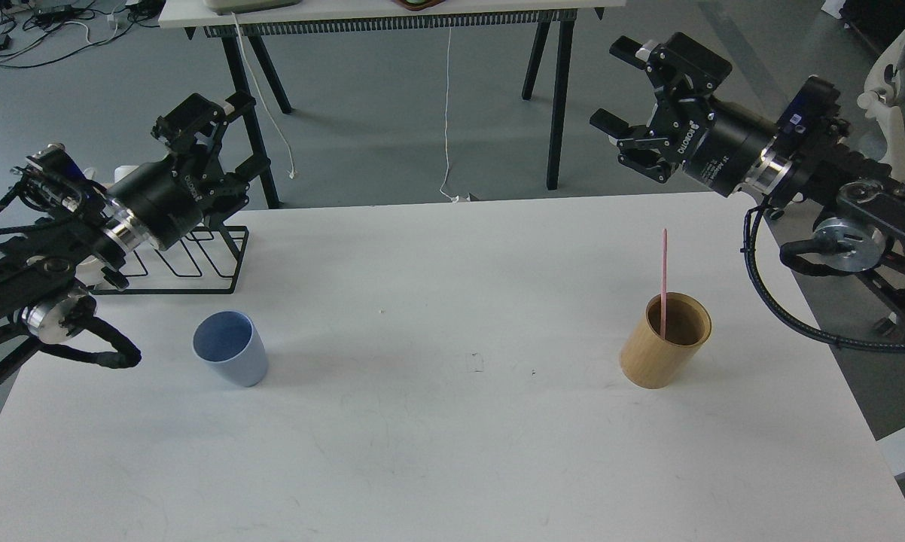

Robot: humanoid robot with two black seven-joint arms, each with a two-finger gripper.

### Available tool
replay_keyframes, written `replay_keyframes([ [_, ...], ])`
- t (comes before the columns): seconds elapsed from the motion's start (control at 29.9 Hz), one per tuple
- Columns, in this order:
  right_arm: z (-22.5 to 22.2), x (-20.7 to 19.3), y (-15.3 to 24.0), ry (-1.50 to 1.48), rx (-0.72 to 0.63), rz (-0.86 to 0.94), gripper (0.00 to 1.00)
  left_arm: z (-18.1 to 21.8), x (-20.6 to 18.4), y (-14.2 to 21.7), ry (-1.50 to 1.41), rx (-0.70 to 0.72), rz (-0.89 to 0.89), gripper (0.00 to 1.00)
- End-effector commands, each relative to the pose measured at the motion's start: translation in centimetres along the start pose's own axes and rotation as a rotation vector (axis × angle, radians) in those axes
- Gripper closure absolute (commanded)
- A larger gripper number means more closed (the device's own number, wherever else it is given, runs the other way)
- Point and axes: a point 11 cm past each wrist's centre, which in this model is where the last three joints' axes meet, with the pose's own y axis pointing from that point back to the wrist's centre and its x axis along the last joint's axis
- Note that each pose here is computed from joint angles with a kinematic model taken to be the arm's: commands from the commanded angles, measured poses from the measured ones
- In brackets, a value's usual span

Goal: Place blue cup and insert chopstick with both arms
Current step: 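Swing the left gripper down toward the light blue cup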

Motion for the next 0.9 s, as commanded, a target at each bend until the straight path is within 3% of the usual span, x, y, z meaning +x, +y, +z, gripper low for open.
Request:
replay_keyframes([
  [0.0, 0.2, -0.1, 0.1, -0.003, -0.003, 0.000, 0.02, 0.3, 0.0, -0.1, -0.002, -0.008, 0.001, 0.00],
  [0.33, 0.1, -0.1, 0.1, -0.004, -0.002, -0.001, 0.02, 1.9, 1.0, -0.6, 0.010, -0.066, 0.035, 0.00],
  [0.43, -0.5, 0.3, 0.3, -0.002, 0.017, 0.013, 0.02, 2.9, 0.4, -0.8, 0.046, -0.093, -0.043, 0.00],
  [0.53, -0.9, 0.8, 0.6, -0.014, 0.048, 0.040, 0.02, 6.3, 0.8, -0.8, 0.105, -0.199, -0.135, 0.00],
  [0.7, -1.7, 2.4, 2.1, -0.048, 0.124, 0.122, 0.02, 11.4, 2.4, -0.3, 0.100, -0.362, -0.094, 0.00],
  [0.87, -2.2, 4.4, 4.5, -0.053, 0.158, 0.208, 0.02, 12.3, 1.6, 1.9, -0.051, -0.268, -0.177, 0.00],
])
